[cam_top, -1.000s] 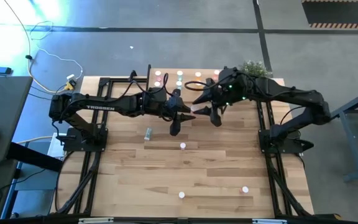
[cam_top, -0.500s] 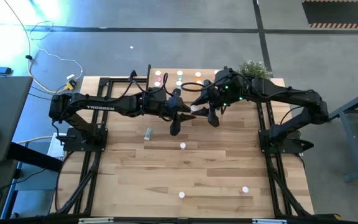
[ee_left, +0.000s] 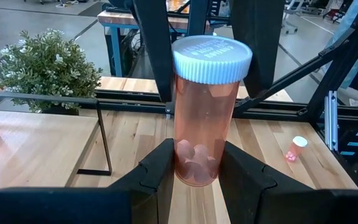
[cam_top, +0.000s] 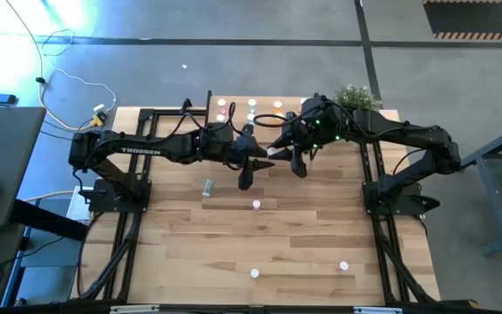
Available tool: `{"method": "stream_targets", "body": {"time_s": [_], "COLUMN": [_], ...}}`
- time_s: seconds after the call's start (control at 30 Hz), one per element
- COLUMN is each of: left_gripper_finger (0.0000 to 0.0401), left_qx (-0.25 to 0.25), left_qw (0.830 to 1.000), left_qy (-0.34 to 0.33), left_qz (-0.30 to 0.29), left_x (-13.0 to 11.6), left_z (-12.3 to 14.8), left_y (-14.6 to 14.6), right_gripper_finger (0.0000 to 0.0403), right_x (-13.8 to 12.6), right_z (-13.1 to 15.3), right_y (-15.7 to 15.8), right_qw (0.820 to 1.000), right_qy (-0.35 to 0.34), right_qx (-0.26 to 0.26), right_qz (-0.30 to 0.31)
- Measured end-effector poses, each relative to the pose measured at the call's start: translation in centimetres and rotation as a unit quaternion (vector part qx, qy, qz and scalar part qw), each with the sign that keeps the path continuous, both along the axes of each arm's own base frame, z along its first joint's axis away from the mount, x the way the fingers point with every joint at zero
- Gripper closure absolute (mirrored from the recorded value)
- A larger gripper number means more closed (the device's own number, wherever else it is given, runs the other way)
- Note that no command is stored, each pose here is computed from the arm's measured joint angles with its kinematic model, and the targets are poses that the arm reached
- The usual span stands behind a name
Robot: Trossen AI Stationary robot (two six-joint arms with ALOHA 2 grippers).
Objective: Pick and place medicine bottles onto shelf by color
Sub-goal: Adjust the orange pill bottle
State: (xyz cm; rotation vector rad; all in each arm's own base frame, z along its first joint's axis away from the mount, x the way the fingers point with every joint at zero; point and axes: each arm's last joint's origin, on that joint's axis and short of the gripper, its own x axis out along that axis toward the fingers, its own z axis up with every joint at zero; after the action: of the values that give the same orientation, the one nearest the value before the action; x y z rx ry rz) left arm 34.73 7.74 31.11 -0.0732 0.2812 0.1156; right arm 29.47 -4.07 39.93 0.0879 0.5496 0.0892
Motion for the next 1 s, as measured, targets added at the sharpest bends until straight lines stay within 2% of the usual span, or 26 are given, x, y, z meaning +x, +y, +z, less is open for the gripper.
{"method": "stream_targets", "body": {"time_s": [0.33,0.63,0.8,1.0], "left_gripper_finger": [0.027,0.0201,0.0167,0.0161], "left_qx": [-0.012,-0.008,0.006,0.01], "left_qw": [1.0,1.0,0.999,0.998], "left_qy": [-0.001,0.001,0.016,-0.001], "left_qz": [0.004,0.017,0.047,0.06], "left_x": [0.0,-0.3,-1.2,-2.9], "left_z": [0.0,0.2,0.8,2.6], "left_y": [0.0,0.0,0.2,0.6], "right_gripper_finger": [0.0292,0.0292,0.0292,0.0292], "right_x": [0.0,-0.2,-1.2,-3.7], "right_z": [0.0,0.1,0.6,2.7], "right_y": [-0.1,-0.2,-0.3,-0.4], "right_qw": [1.0,0.999,0.996,0.986], "right_qy": [0.005,0.006,0.006,-0.033], "right_qx": [0.004,0.021,-0.005,-0.049], "right_qz": [-0.022,-0.038,-0.085,-0.153]}}
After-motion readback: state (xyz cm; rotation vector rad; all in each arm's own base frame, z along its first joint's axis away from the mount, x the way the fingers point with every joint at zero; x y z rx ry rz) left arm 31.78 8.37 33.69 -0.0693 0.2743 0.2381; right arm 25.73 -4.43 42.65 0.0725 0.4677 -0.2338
